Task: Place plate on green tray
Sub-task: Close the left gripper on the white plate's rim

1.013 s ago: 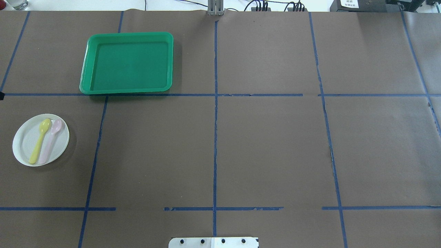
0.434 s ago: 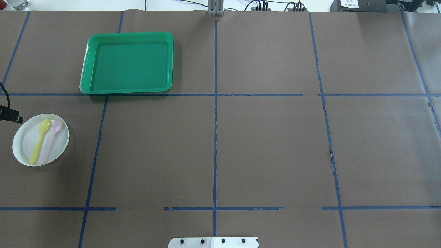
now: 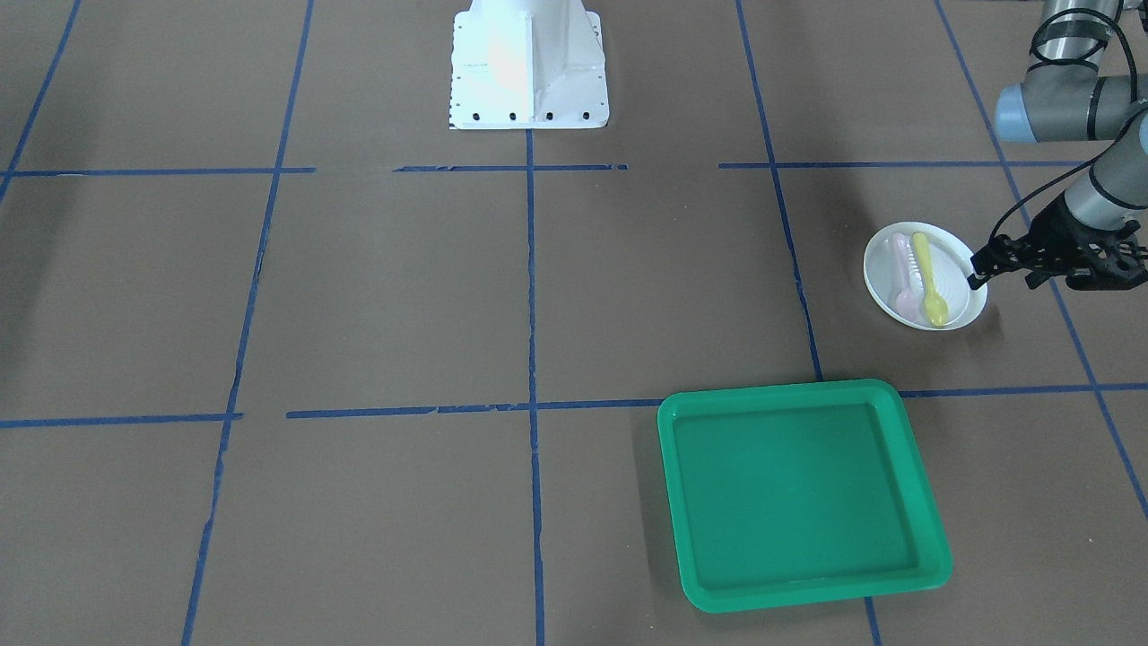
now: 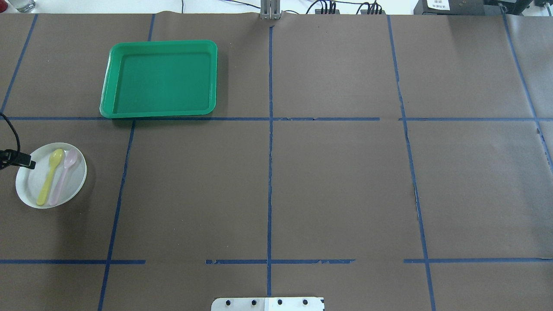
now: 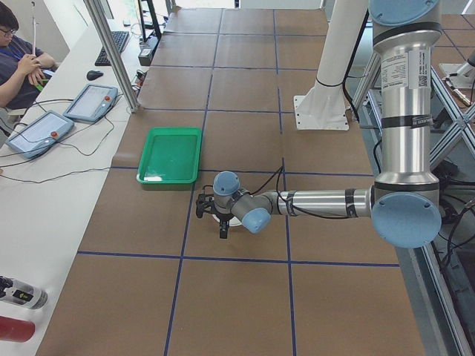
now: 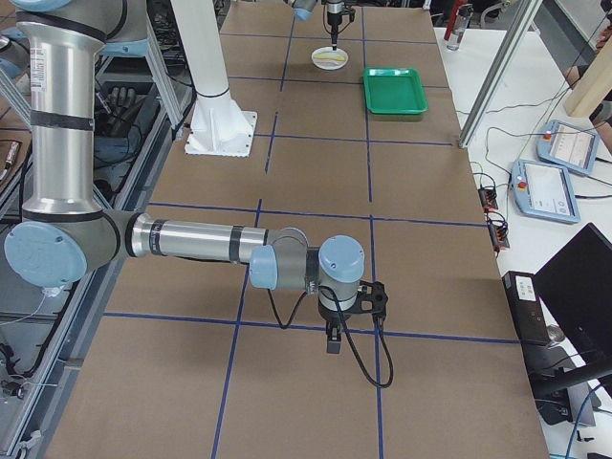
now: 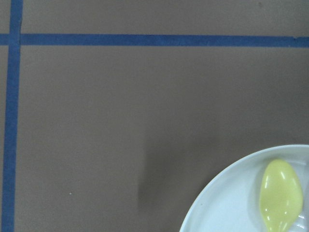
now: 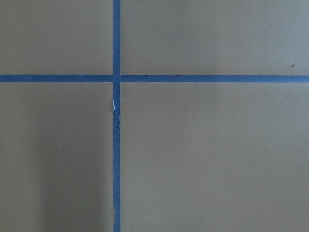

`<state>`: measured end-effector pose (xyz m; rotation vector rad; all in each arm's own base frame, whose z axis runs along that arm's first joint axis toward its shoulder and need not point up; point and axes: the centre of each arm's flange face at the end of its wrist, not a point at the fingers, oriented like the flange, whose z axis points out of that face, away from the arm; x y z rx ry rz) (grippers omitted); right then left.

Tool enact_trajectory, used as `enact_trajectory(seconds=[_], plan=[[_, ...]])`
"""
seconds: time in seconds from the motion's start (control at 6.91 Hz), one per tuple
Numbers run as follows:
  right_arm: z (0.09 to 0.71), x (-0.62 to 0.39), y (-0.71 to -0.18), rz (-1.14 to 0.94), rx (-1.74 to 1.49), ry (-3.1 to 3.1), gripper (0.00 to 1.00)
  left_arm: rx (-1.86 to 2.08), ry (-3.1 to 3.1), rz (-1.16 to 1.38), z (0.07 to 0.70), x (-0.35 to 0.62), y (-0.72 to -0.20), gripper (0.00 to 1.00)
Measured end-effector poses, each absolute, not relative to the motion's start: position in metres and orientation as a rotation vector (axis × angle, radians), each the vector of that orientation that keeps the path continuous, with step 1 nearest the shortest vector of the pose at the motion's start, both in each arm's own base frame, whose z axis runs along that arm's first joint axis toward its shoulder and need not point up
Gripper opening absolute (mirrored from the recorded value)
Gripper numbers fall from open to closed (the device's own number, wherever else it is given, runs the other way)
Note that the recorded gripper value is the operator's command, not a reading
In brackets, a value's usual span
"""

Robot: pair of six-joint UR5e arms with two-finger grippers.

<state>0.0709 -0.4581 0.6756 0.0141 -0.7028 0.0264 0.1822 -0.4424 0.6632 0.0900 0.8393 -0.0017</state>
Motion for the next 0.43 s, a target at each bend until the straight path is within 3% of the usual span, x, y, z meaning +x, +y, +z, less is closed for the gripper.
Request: enact_trajectory(seconds=[0.14, 0.29, 0.43], plan=[[0.6756, 0.0708, -0.4582, 0.026, 0.014, -0.703, 1.00, 0.088, 0.840, 0.009, 0.6642, 0.1866, -0.4401, 0.73], [0.6756, 0.0709, -0.4581, 0.026, 0.014, -0.703, 1.00, 0.087, 0.841, 0.014, 0.6643, 0.1887, -0.4389, 0.63], [0.6757, 0.0709, -0.4581, 0.026, 0.014, -0.703, 1.00, 0.087, 0.841, 0.018, 0.6642, 0.1899, -0.4384, 0.60]])
